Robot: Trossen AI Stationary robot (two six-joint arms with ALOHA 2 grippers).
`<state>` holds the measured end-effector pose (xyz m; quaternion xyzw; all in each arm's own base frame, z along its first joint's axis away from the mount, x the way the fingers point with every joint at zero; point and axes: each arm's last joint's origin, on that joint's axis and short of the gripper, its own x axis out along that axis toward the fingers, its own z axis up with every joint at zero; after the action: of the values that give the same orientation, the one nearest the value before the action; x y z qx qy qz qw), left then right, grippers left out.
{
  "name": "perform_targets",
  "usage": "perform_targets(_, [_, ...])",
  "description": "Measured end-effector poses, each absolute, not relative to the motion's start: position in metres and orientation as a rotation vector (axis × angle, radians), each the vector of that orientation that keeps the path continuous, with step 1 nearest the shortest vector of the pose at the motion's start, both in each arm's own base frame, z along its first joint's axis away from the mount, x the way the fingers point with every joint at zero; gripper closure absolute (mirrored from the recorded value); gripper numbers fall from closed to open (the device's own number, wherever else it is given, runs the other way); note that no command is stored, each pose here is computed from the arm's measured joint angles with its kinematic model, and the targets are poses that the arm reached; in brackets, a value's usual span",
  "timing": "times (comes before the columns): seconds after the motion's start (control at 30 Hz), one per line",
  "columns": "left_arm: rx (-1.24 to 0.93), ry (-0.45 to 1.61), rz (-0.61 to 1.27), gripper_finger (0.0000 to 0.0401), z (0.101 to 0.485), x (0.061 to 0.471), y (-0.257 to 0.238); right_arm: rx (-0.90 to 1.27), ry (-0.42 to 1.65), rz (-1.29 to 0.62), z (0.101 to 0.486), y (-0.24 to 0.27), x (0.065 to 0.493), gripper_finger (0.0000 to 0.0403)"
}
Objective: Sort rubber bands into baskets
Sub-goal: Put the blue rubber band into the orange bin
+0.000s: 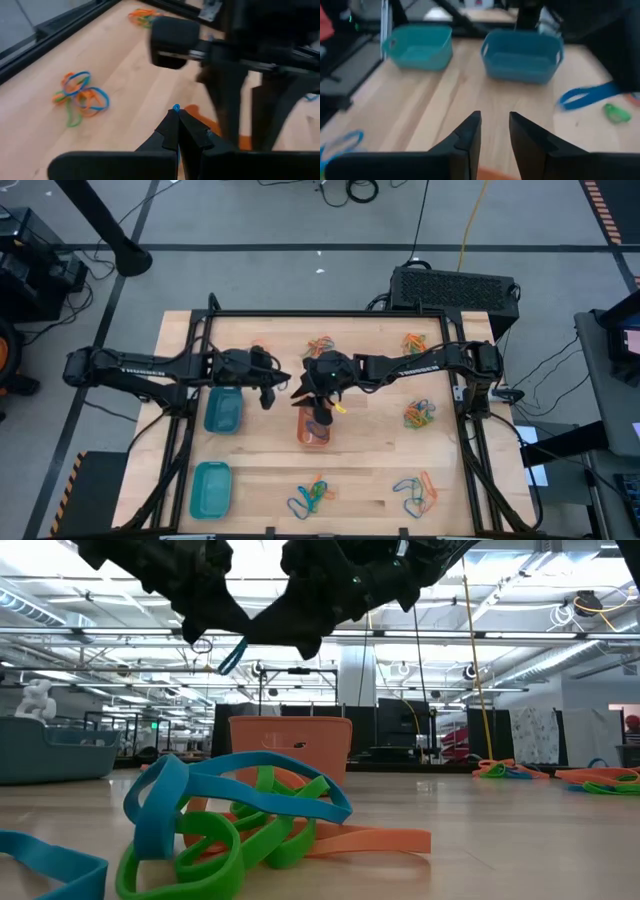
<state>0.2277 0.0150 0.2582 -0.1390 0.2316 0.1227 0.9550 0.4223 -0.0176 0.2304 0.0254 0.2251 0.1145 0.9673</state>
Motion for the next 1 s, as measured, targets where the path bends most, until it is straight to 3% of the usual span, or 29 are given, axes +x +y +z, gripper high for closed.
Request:
perform_targets(0.7, [-0.145,0.395,0.197,0.0398,0.269,0.225,-0.015,0.008,0.485,0.096,0.228,-0.018,0.422,0.0305])
perform_targets(1.0, [-0.187,0.29,0.102,0.0398,0.248,0.238,-0.037,0.105,0.846,0.087,0.236,-0.013,0.379,0.0298])
